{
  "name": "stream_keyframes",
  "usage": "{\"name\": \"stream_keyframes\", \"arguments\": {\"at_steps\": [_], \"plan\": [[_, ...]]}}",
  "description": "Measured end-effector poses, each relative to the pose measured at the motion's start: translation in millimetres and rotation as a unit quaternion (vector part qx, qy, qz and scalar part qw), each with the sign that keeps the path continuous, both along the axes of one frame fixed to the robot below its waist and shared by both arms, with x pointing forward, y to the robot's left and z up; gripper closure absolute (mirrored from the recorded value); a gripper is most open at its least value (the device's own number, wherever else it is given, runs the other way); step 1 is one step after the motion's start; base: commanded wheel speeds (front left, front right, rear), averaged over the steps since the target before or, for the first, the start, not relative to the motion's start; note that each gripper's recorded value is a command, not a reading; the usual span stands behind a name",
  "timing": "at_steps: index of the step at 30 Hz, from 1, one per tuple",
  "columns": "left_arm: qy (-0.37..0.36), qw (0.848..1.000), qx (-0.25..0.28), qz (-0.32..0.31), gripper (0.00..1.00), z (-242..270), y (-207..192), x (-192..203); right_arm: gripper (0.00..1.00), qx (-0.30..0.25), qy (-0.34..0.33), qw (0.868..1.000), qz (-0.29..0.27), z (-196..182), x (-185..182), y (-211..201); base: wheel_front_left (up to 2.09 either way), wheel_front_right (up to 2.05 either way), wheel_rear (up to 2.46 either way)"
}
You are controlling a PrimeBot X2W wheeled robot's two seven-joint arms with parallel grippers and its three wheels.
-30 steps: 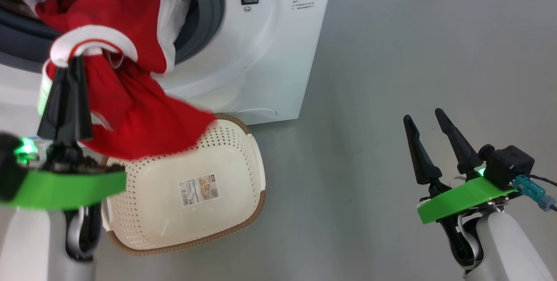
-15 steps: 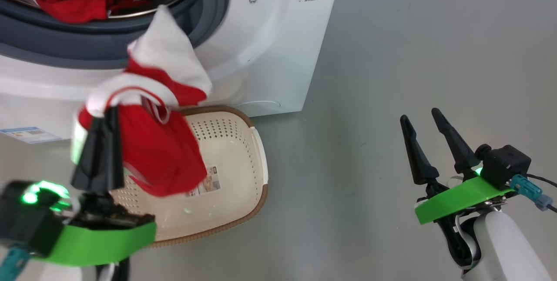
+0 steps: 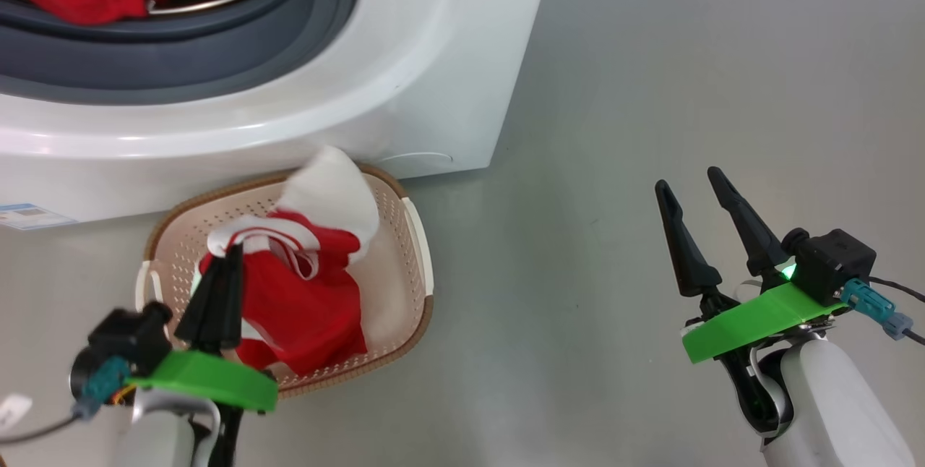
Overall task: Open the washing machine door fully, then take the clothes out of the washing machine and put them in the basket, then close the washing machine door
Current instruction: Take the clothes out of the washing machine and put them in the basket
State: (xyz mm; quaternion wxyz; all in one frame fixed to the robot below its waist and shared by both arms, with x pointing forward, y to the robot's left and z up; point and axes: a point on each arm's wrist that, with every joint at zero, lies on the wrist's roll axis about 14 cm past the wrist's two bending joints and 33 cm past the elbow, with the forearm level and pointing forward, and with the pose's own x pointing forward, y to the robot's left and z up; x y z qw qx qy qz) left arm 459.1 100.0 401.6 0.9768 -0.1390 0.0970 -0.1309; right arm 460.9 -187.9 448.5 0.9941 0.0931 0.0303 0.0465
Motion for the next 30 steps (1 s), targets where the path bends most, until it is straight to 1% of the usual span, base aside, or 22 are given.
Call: {"name": "stream_keyframes", "arguments": {"at_steps": [3, 4, 9, 15, 20, 23, 30], "plan": [[0.019, 1.000, 0.008, -0.005, 1.00, -15, -3, 11, 0.00, -0.001, 0.005, 1.000, -0.003, -4, 0, -2, 0.00, 0.00, 0.00], [0.057, 0.998, 0.017, -0.017, 1.00, -42, -9, 17, 0.00, -0.003, 0.007, 1.000, -0.008, -7, 3, -6, 0.00, 0.00, 0.00], [0.116, 0.992, 0.041, -0.035, 1.00, -83, -12, 19, 0.00, 0.003, 0.012, 1.000, -0.010, -14, 8, -3, 0.00, 0.00, 0.00], [0.171, 0.980, 0.074, -0.071, 1.00, -126, -21, 21, 0.00, 0.003, 0.025, 1.000, -0.013, -27, 14, -4, 0.00, 0.00, 0.00], [0.209, 0.970, 0.087, -0.089, 1.00, -157, -27, 24, 0.00, 0.004, 0.035, 0.999, -0.019, -39, 21, -6, 0.00, 0.00, 0.00], [0.238, 0.961, 0.100, -0.102, 1.00, -181, -28, 24, 0.00, 0.002, 0.046, 0.999, -0.022, -51, 24, -8, 0.00, 0.00, 0.00], [0.274, 0.947, 0.109, -0.125, 1.00, -215, -38, 21, 0.00, -0.001, 0.066, 0.997, -0.027, -72, 29, -12, 0.00, 0.00, 0.00]]}}
